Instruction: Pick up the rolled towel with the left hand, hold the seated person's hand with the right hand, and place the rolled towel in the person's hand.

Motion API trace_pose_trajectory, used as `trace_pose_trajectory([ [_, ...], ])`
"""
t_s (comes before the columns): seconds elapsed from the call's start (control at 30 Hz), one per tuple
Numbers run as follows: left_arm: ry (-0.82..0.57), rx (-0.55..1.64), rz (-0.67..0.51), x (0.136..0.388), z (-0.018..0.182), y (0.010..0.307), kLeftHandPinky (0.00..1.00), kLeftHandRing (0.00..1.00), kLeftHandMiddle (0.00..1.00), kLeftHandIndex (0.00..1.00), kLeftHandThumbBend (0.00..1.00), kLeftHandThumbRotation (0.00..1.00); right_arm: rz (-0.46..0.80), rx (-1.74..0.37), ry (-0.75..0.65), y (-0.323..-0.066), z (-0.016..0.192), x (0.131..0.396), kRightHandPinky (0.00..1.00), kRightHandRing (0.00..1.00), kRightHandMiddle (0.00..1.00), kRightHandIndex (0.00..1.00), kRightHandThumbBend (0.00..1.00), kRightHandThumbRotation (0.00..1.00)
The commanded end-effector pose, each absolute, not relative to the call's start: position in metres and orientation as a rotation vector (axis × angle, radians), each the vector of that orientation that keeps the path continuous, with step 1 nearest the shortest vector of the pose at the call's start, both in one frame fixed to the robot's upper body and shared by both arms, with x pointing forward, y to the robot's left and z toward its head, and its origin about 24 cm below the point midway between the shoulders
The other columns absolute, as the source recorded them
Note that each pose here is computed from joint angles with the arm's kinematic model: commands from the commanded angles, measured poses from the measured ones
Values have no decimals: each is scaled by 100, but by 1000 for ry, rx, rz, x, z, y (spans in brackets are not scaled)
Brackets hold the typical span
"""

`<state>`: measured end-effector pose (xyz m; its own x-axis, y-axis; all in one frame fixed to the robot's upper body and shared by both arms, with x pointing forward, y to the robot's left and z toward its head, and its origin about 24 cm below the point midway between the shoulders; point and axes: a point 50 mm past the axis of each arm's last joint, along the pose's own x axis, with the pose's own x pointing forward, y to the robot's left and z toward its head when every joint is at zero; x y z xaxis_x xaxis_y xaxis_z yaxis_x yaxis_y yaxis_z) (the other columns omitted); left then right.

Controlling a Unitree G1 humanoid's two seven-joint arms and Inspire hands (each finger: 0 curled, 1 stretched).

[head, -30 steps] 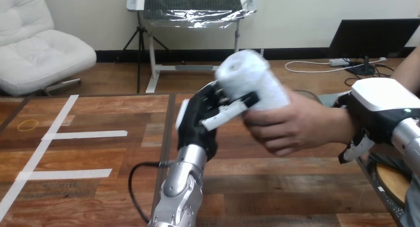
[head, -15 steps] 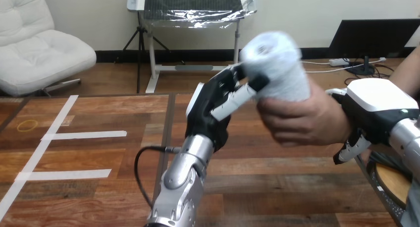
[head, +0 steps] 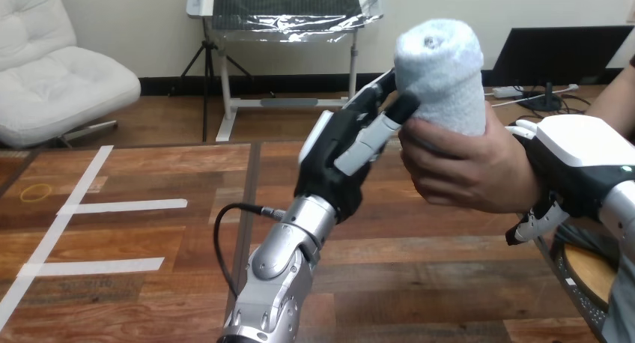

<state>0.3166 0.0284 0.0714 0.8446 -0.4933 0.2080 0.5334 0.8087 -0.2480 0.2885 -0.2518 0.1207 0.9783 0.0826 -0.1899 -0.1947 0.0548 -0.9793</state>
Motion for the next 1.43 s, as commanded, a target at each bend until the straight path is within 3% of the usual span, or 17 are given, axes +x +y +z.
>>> trace_pose_trajectory([
  [0.0,-188,-345,-575,307,79,25,100,100,100,100,98,57,226,-1443,-58,-224,136,287,87,96,95,89,87,0],
  [0.3,-205,-313,-554,298,73,43,100,100,100,100,92,58,210,-1360,-84,-216,136,276,88,96,96,89,87,0],
  [1.0,-279,-215,-413,271,65,88,95,98,99,100,91,59,74,-1105,-232,-195,134,241,88,97,96,88,82,0],
  [1.4,-326,-176,-316,253,60,111,91,94,95,100,85,58,-44,-844,-267,-184,125,217,94,100,100,95,60,0],
])
